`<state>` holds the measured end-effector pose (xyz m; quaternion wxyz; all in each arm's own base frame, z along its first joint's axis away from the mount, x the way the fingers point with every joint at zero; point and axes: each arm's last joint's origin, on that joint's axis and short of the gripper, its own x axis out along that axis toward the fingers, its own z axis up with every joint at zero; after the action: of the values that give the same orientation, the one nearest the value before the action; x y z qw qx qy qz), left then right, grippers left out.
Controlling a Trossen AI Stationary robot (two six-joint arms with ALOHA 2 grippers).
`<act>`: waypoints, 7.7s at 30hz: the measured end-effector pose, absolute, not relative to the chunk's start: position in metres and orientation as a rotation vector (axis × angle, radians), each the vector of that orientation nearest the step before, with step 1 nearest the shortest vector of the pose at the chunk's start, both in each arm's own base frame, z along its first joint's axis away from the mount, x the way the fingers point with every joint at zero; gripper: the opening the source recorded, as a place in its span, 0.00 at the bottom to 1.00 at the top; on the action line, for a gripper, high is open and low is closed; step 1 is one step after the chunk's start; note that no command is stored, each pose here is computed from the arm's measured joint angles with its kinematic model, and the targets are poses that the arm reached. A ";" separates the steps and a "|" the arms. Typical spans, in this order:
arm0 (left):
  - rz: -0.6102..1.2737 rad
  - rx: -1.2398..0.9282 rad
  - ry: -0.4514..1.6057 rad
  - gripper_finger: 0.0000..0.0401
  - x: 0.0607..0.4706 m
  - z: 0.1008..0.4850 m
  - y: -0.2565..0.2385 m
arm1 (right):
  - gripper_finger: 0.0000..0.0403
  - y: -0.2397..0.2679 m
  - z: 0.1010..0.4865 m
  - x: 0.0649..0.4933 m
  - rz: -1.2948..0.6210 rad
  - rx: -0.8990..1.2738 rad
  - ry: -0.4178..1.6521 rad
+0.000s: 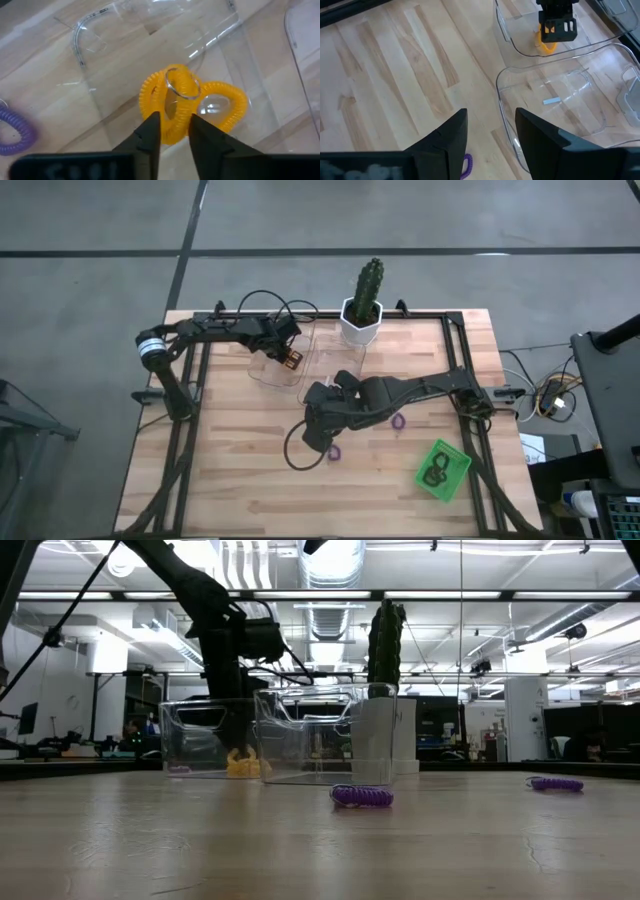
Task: Sort spring keychains
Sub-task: Put the yellow spring keychain into the left transparent bin, then put the top left violet spring keychain into the right transparent bin
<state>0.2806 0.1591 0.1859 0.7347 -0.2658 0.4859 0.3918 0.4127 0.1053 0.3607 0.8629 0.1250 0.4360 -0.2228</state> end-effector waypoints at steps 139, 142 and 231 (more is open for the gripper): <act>1.418 -1.162 0.953 0.42 0.155 0.153 0.262 | 0.33 0.109 0.360 0.411 -0.463 0.323 0.927; 1.419 -1.153 0.959 0.42 0.154 0.153 0.262 | 0.33 0.109 0.360 0.411 -0.462 0.321 0.927; 0.870 -0.893 0.298 0.00 0.132 0.363 0.098 | 0.30 0.095 0.403 0.369 -0.523 0.218 0.874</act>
<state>0.1315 0.0981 0.3629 0.8015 -0.4164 0.1392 0.4060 0.3691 0.0951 0.4031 0.8674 0.1039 0.4175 -0.2499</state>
